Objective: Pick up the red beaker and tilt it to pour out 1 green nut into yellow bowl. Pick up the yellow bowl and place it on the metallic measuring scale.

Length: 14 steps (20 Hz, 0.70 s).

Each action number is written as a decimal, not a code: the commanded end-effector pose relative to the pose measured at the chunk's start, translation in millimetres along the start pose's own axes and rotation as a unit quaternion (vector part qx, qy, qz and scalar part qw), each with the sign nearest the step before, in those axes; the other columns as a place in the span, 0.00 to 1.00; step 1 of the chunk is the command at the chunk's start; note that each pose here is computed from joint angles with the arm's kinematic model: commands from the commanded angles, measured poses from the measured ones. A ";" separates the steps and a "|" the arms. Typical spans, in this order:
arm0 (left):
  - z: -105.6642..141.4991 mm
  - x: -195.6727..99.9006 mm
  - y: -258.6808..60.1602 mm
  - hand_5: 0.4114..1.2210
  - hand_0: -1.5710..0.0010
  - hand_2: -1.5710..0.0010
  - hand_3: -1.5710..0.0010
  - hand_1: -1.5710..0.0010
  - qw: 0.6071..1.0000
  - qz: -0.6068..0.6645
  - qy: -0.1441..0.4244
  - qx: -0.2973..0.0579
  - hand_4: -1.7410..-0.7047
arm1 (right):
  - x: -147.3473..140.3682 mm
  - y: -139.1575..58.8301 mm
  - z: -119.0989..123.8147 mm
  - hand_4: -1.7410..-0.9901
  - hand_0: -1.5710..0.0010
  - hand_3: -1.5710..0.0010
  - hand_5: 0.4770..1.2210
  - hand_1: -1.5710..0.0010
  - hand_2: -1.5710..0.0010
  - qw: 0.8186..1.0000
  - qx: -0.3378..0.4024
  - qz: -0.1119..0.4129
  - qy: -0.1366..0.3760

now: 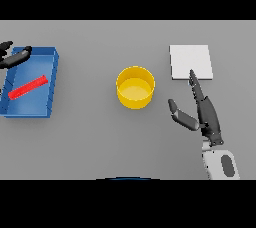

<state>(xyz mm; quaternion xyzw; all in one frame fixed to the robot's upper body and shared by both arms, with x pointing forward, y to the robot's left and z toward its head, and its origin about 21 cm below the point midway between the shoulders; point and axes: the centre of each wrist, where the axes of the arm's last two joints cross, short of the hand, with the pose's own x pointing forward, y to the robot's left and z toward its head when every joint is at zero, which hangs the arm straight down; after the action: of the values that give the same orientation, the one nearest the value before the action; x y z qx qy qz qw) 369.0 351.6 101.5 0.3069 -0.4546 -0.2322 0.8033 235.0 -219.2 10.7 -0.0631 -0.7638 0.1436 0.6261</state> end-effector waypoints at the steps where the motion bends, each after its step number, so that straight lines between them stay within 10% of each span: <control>1: -0.5 2.6 1.2 0.27 0.92 0.93 0.93 0.93 1.000 0.002 -0.009 0.006 0.91 | -0.4 2.4 0.5 0.78 1.00 1.00 0.25 1.00 1.00 1.000 0.002 0.002 -0.001; 8: 3.6 8.0 -3.1 0.30 0.98 0.99 0.98 0.98 0.996 0.050 -0.068 0.010 0.91 | 12.1 -3.2 -20.7 0.87 1.00 1.00 0.25 1.00 1.00 0.991 0.088 0.099 -0.008; 14: 9.4 12.1 -12.7 0.34 1.00 1.00 1.00 1.00 0.996 0.058 -0.074 0.003 0.90 | 33.8 -2.1 -61.7 0.80 1.00 1.00 0.20 1.00 1.00 0.921 0.216 0.321 -0.051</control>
<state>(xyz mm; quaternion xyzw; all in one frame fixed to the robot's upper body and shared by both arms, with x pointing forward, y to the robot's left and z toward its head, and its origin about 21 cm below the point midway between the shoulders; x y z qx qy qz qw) 365.5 331.9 103.5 0.2638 -0.5311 -0.2059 0.7784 288.4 -203.2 53.9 -0.1614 -0.6834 0.5015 0.5054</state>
